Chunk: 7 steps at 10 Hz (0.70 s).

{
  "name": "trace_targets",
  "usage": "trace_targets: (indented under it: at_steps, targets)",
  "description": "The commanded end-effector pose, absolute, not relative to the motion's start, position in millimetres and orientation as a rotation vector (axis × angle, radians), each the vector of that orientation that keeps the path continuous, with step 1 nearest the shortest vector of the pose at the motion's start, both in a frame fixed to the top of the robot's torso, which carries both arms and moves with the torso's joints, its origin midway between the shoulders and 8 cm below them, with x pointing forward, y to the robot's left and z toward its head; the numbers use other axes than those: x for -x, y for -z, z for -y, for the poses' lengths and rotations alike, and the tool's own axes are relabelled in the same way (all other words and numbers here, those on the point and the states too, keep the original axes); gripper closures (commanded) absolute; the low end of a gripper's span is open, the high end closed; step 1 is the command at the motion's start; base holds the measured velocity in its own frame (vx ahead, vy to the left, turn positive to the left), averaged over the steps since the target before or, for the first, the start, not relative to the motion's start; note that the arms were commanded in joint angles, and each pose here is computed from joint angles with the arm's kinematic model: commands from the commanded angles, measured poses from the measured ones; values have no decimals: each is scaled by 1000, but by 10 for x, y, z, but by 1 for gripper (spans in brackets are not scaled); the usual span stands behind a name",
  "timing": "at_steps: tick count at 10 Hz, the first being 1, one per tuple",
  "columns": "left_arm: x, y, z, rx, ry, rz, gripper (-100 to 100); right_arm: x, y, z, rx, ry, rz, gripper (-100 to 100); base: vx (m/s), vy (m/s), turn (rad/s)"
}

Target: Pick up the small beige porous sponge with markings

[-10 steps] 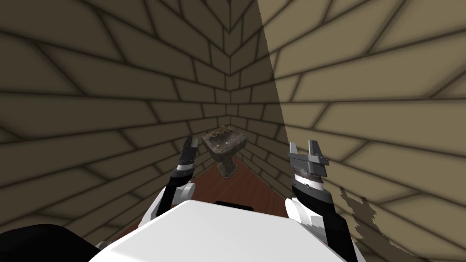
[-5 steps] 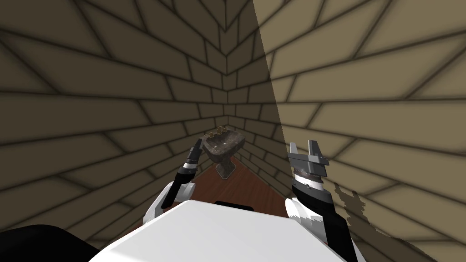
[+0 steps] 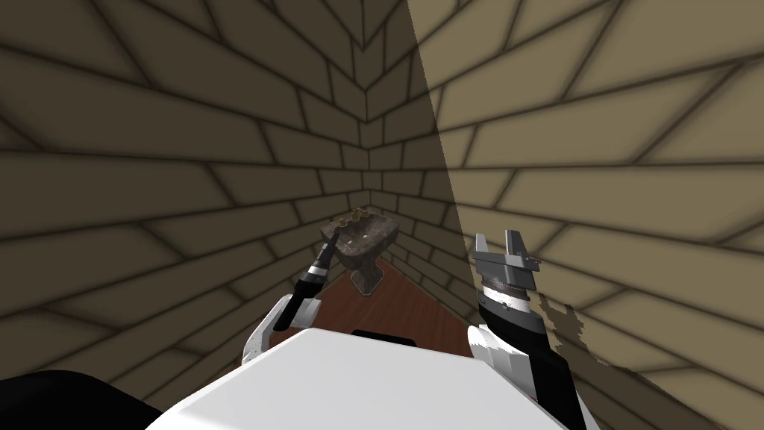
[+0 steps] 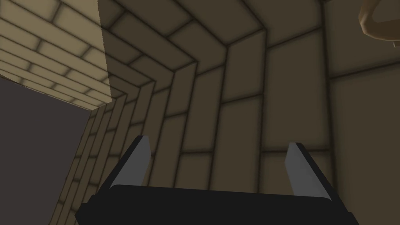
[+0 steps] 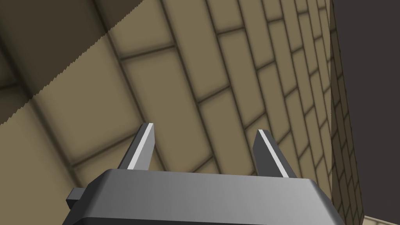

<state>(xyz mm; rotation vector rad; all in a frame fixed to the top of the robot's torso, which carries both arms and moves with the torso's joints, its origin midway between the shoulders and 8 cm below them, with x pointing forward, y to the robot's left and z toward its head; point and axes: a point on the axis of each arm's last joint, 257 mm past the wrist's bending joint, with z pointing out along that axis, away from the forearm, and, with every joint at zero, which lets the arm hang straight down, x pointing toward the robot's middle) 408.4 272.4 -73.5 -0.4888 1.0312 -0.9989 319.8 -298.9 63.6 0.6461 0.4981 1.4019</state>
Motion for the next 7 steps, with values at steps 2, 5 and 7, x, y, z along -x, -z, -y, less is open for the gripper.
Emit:
trace_targets:
  at_steps: [2,5,7]
  targets:
    - [-4225,1049,-2761,491,943,-1135,-100,-3198,-636,2989,-646,-1402,-498,0,15,12,-87]
    - [-4322,1277,-2804,483,895,-1213,-100,-3198,-636,2989,-646,-1402,-498,0,11,10,-64]
    - [-4414,1524,-2879,469,836,-1298,-100,-3198,-636,2989,-646,-1402,-498,0,13,10,-85]
